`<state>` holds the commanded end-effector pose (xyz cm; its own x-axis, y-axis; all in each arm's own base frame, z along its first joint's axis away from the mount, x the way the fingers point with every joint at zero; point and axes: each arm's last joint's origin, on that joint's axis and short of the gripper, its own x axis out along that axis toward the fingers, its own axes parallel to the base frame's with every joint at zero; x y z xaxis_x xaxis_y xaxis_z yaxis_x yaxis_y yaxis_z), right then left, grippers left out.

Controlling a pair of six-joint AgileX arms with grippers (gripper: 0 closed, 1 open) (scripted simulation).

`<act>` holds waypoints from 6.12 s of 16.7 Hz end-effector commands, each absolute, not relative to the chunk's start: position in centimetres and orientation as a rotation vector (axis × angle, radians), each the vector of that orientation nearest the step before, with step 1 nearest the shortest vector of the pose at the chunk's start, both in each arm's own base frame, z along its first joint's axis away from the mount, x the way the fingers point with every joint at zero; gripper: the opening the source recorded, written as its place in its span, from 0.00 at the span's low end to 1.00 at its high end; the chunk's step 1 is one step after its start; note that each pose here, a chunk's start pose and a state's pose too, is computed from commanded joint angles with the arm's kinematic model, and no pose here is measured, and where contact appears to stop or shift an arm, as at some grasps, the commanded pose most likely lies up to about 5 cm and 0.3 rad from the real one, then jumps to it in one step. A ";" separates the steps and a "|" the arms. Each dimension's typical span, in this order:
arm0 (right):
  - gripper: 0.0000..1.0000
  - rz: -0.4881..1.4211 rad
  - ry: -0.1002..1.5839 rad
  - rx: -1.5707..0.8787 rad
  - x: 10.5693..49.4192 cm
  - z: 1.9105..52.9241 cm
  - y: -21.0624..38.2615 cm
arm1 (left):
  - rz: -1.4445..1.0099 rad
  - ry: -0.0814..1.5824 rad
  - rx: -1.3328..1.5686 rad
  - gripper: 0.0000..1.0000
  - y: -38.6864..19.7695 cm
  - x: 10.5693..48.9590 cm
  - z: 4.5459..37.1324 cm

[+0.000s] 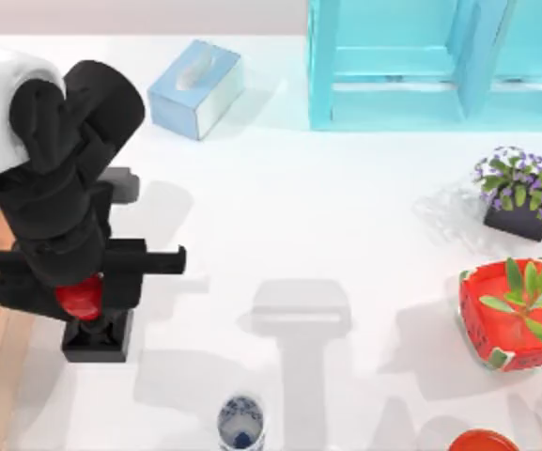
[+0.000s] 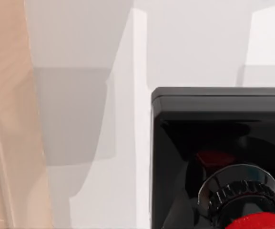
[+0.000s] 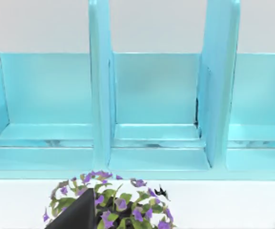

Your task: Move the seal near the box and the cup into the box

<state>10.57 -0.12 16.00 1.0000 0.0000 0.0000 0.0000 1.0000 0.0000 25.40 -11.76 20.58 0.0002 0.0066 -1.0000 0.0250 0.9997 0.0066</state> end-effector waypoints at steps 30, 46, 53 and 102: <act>1.00 0.000 0.000 0.000 10.6 16.0 -0.1 | -0.008 1.585 0.029 1.00 -12.1 26.0 25.7; 1.00 0.000 0.000 0.000 10.6 16.0 -0.1 | -0.002 1.588 0.030 1.00 -18.3 23.7 26.8; 1.00 0.000 0.000 0.000 10.6 16.0 -0.1 | -0.014 1.573 0.017 1.00 -26.1 17.4 22.0; 1.00 0.000 0.000 0.000 10.6 16.0 -0.1 | -0.018 1.572 0.016 0.00 -20.1 17.9 20.6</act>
<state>10.57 -0.12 16.00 1.0000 0.0000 0.0000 0.0000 1.0000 0.0000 17.94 -20.11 20.60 -0.0010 -0.0008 -1.0000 0.0217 0.9998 -0.0008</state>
